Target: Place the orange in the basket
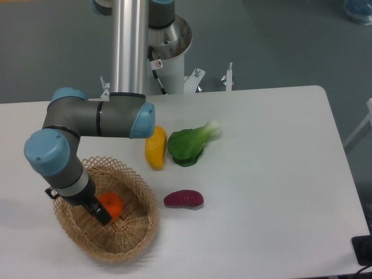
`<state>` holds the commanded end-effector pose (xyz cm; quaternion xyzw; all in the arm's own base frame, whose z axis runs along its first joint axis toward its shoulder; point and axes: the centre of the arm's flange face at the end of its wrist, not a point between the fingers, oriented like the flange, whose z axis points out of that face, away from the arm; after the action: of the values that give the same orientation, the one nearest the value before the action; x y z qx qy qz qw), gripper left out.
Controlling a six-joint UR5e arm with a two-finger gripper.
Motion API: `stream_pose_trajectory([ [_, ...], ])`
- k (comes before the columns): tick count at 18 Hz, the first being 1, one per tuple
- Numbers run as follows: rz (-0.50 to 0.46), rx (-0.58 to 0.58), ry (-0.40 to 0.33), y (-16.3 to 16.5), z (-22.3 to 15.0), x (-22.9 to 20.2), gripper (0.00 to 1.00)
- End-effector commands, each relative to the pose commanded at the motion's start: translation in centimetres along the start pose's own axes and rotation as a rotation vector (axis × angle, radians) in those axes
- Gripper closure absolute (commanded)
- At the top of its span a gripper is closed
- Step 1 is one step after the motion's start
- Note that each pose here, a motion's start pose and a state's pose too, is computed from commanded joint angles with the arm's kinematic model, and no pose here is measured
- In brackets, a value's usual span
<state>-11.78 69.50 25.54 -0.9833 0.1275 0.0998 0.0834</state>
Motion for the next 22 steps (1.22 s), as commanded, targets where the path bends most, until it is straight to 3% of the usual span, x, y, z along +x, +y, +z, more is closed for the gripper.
stream_pose_trajectory([
  [3,-0.039,-0.001,-0.023,0.8,-0.8,-1.7,0.0],
  [6,-0.128,-0.037,-0.133,4.4,-3.5,-8.2,0.0],
  [8,-0.177,-0.047,-0.147,6.8,-4.0,-11.7,0.0],
  [10,-0.234,-0.076,-0.145,10.6,-3.4,-15.4,0.0],
  [16,-0.134,-0.084,-0.041,23.0,-3.7,-21.5,0.0],
  [22,-0.112,-0.045,-0.013,29.2,-4.4,-26.4,0.0],
])
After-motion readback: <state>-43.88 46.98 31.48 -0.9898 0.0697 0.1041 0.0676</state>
